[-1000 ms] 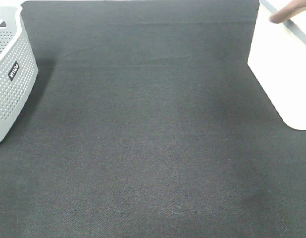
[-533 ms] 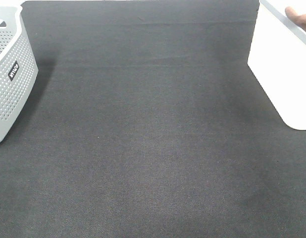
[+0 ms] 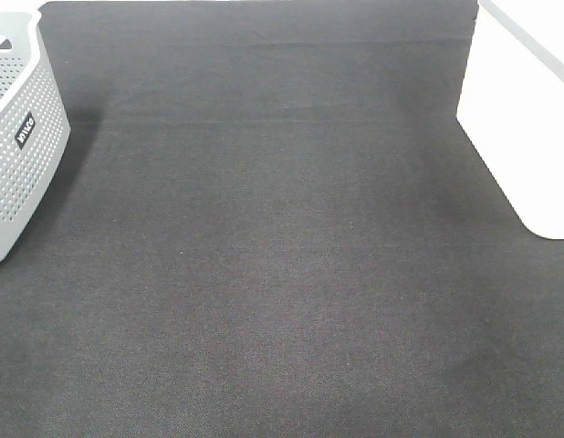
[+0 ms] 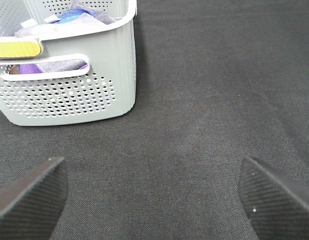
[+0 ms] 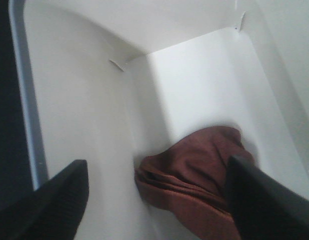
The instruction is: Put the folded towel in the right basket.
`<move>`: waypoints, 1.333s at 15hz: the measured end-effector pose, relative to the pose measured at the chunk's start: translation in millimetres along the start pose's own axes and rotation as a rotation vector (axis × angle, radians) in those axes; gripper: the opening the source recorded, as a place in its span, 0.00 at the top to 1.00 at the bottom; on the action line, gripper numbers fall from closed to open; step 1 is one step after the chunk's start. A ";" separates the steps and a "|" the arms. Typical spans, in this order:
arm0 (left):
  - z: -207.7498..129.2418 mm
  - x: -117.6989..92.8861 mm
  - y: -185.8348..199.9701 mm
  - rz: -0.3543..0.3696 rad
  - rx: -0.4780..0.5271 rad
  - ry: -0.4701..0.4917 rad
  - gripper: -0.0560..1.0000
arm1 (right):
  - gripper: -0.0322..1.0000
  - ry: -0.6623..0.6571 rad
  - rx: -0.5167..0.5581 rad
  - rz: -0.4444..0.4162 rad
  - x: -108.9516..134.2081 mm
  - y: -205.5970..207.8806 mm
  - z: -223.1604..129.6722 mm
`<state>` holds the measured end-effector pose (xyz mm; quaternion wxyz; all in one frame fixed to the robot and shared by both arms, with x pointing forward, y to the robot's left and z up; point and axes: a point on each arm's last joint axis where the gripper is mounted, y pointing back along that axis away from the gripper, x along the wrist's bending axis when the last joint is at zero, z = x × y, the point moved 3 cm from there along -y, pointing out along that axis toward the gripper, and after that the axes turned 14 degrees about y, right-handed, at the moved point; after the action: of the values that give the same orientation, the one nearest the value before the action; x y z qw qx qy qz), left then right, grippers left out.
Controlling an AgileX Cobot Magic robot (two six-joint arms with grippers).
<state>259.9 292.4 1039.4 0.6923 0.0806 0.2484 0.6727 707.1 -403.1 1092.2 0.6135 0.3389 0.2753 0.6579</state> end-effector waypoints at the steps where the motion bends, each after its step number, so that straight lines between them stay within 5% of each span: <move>1: 0.0 0.0 0.0 0.000 0.000 0.000 0.12 | 0.27 -0.005 -0.012 0.018 4.4 6.7 2.0; 6: 0.0 0.0 0.0 0.000 0.000 0.000 0.12 | 0.27 0.009 -0.026 0.143 44.4 46.0 6.0; 12: 0.0 0.0 0.0 0.000 0.000 0.000 0.12 | 0.27 0.282 0.000 0.075 135.4 65.3 2.3; 16: 0.0 0.0 0.0 0.000 0.000 0.000 0.12 | 0.27 0.240 0.009 0.044 140.0 97.3 -18.4; 20: 0.0 0.0 0.0 0.000 0.000 0.000 0.12 | 0.27 0.255 0.076 -0.044 127.3 140.4 -80.9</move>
<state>259.9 292.4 1039.4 0.6923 0.0806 0.2484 0.6727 554.4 -285.6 1165.2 0.5747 0.2693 0.3830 0.6712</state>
